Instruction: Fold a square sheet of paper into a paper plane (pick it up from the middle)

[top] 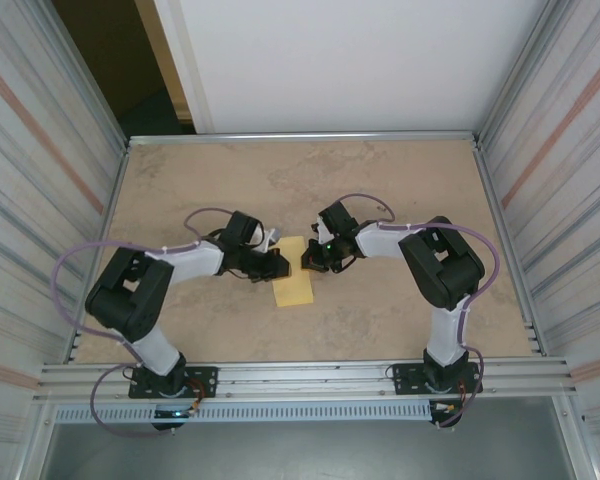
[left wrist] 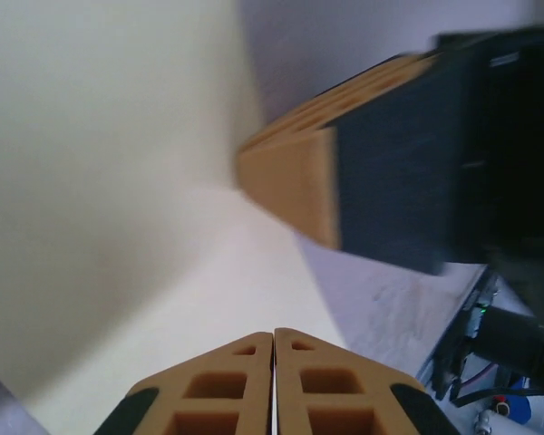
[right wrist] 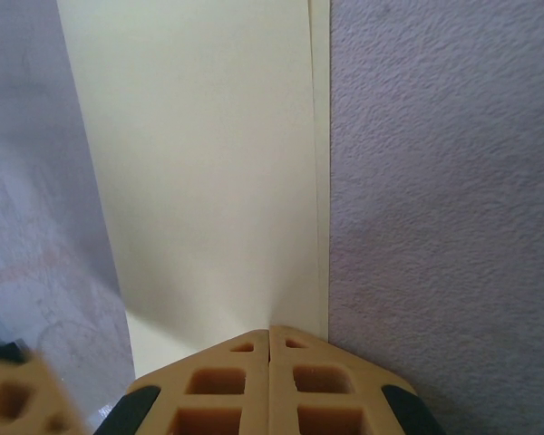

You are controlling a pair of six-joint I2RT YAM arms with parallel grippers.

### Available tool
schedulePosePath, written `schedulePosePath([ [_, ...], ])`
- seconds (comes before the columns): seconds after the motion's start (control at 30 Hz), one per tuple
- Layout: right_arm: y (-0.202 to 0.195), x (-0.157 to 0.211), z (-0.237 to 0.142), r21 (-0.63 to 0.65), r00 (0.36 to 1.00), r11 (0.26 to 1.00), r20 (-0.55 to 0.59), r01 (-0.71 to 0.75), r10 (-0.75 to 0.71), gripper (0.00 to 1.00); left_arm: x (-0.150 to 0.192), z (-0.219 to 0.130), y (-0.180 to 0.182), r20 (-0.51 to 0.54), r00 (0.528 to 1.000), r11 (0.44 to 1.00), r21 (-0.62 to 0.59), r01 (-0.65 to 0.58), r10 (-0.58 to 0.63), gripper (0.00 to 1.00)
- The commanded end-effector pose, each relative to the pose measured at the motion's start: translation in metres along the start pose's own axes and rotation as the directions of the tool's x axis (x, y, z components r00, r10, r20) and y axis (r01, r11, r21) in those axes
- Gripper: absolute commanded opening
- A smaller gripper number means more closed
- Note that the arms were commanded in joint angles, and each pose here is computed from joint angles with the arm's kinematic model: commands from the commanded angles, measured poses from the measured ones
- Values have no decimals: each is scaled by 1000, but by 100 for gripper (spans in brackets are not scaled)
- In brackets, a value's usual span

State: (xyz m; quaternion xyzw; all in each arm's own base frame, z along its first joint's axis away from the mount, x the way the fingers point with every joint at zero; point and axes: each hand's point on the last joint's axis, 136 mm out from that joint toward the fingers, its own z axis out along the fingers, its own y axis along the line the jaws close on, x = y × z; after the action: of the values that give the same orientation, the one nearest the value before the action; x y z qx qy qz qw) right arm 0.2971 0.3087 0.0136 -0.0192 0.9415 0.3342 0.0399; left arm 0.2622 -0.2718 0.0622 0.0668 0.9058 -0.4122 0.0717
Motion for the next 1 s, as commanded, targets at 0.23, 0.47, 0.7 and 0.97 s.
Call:
schedulePosePath([
  [0.23, -59, 21, 13, 194, 995, 979, -58, -65, 78, 0, 46, 10, 23, -73, 992, 993, -65, 98, -102, 9],
  [0.47, -68, 23, 14, 221, 994, 972, -64, -78, 94, 0, 69, 12, 42, -131, 983, 986, -121, 116, -132, 8],
  [0.7, -85, 25, 14, 271, 990, 957, -63, -104, 125, 0, 95, 3, 64, -169, 968, 966, -215, 145, -183, 7],
  [0.97, -95, 26, 12, 285, 987, 951, -63, -121, 145, 0, 121, -12, 75, -148, 961, 950, -248, 191, -232, 7],
])
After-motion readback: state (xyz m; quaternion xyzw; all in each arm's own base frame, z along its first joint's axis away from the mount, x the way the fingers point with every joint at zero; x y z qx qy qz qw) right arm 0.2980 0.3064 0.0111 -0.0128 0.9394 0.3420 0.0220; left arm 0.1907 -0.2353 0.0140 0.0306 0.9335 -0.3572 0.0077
